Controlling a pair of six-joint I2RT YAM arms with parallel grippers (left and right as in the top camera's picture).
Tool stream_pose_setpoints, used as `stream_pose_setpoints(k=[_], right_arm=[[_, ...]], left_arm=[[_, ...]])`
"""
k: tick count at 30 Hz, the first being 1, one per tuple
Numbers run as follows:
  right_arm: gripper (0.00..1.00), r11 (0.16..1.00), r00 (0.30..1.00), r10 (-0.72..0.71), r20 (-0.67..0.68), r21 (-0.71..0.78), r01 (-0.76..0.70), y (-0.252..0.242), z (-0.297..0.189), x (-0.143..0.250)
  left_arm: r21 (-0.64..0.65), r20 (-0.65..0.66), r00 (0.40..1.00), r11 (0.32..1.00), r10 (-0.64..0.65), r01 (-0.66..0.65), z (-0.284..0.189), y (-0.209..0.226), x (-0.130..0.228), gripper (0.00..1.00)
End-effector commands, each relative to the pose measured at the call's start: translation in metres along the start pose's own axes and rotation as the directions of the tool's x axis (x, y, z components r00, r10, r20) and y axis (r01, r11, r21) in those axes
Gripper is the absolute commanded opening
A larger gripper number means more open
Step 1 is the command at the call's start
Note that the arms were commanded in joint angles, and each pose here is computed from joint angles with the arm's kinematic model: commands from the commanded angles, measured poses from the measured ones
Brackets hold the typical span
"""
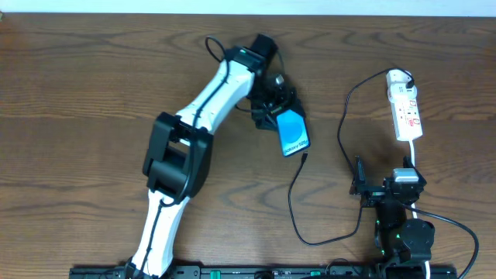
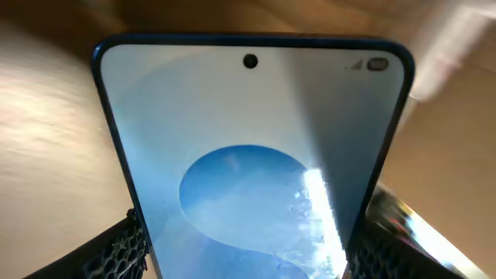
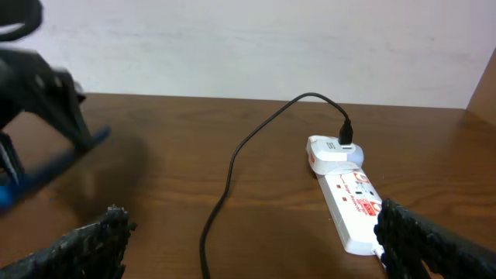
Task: Plug charger to phone and switch on socket
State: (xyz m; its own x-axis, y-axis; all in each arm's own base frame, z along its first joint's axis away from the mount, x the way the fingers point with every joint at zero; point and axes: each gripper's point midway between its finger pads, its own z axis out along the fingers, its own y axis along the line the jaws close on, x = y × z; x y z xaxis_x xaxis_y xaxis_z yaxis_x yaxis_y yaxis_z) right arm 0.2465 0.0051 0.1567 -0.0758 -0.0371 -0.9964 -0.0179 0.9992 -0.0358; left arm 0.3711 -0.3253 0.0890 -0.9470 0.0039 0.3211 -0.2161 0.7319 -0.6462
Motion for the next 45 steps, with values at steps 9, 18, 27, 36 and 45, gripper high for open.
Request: stream_pose_setpoints(k=[9,18,27,36,45], right_arm=[[0.99,1.0,1.0,-0.007,-0.001,0.014,0.007,-0.003,0.0,0.001],[0.99,1.0,1.0,-0.007,-0.001,0.014,0.007,-0.003,0.0,0.001],[0.99,1.0,1.0,-0.007,-0.001,0.014,0.007,-0.003,0.0,0.001],[0.99,0.94,0.976,0.219,-0.015,-0.263,-0.215,0.044,-0.006,-0.01],[0.99,0.776,0.943,0.334,-0.001,-0.567,-0.276,0.091,-0.033,-0.049]], left_arm=[[0.591,-0.28,0.958,0.797,0.058,0.125,-0.106,-0.067,0.027,0.76],[0.581,-0.309,0.949,0.777,-0.064,0.242,-0.127,-0.054,0.012,0.76],[0.599,-0.277,0.96,0.774,-0.042,0.207,-0.152,-0.067,0.029,0.76],[0.634,-0.198,0.98,0.763,0.007,0.123,-0.197,-0.085,0.06,0.75],[0.659,-0.152,0.987,0.739,-0.049,0.139,-0.227,-0.068,0.048,0.75]])
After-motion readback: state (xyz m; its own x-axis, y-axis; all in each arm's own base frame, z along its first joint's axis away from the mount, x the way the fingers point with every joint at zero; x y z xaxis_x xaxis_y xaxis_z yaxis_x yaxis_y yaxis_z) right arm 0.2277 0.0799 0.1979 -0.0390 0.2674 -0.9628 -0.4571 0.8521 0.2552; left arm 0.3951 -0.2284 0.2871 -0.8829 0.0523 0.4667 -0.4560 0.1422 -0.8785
